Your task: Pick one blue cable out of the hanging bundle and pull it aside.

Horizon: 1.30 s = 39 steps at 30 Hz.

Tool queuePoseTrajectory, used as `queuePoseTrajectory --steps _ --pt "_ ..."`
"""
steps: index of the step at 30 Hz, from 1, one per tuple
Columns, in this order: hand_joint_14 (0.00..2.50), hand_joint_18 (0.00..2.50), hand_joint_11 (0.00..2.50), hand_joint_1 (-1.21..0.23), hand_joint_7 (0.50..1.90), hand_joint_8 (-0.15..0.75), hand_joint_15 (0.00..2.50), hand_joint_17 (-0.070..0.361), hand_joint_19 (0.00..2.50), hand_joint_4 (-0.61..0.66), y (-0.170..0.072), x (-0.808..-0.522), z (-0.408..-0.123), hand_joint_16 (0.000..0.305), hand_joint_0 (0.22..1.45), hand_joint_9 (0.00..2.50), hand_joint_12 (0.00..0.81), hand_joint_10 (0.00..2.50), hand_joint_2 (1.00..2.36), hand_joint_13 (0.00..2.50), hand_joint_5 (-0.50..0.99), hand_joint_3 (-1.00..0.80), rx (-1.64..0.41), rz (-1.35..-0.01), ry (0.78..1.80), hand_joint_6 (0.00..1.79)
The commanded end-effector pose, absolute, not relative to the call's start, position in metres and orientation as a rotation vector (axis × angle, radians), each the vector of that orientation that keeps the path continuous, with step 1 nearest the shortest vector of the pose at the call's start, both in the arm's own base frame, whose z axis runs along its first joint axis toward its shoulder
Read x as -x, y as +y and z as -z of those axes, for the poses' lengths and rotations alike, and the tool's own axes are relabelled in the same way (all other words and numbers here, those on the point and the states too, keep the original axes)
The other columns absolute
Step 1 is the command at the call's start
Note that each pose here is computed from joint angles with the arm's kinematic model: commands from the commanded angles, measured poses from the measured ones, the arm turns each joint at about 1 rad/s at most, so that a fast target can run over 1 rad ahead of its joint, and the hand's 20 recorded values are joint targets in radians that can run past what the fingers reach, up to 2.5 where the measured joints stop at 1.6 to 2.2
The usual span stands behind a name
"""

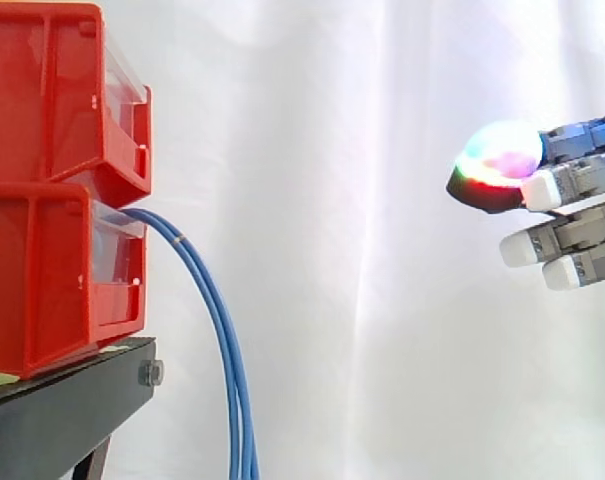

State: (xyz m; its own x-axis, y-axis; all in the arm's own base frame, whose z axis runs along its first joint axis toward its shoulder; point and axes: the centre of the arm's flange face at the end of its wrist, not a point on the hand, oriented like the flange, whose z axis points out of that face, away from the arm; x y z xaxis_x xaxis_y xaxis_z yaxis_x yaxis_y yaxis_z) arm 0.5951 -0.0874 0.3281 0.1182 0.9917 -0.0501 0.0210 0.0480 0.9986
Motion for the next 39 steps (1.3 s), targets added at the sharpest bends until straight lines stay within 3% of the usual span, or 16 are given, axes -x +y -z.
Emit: queuePoseTrajectory --steps 1,11,20,26,32,39 --pt "0.00 0.19 0.00 -0.51 0.65 0.291 0.05 0.110 0.18 0.23 -0.086 -0.596 -0.329 0.049 0.55 0.55 0.339 0.00 1.00 0.30 -0.20 -0.47 -1.227 -1.055 1.151 0.50" --pt "0.00 0.22 0.00 -0.51 0.65 0.297 0.07 0.107 0.19 0.23 -0.080 -0.599 -0.330 0.048 0.55 0.57 0.342 0.00 1.00 0.36 -0.19 -0.47 -1.218 -1.019 1.123 0.50" --pt "0.00 0.25 0.00 -0.51 0.66 0.305 0.09 0.107 0.22 0.24 -0.076 -0.620 -0.265 0.047 0.55 0.61 0.346 0.00 1.00 0.40 -0.19 -0.46 -1.272 -0.997 1.156 0.50" --pt "0.00 0.27 0.00 -0.51 0.66 0.308 0.10 0.106 0.22 0.24 -0.075 -0.632 -0.265 0.047 0.56 0.63 0.346 0.00 1.00 0.41 -0.19 -0.46 -1.212 -1.023 1.086 0.50" --pt "0.00 0.27 0.00 -0.51 0.66 0.310 0.11 0.106 0.23 0.25 -0.075 -0.639 -0.231 0.047 0.56 0.64 0.346 0.00 1.00 0.43 -0.19 -0.46 -1.223 -0.966 1.129 0.50" --pt "0.00 0.29 0.01 -0.51 0.67 0.312 0.12 0.105 0.25 0.26 -0.063 -0.679 -0.186 0.047 0.56 0.65 0.349 0.00 1.00 0.45 -0.18 -0.46 -1.245 -1.010 1.118 0.50"
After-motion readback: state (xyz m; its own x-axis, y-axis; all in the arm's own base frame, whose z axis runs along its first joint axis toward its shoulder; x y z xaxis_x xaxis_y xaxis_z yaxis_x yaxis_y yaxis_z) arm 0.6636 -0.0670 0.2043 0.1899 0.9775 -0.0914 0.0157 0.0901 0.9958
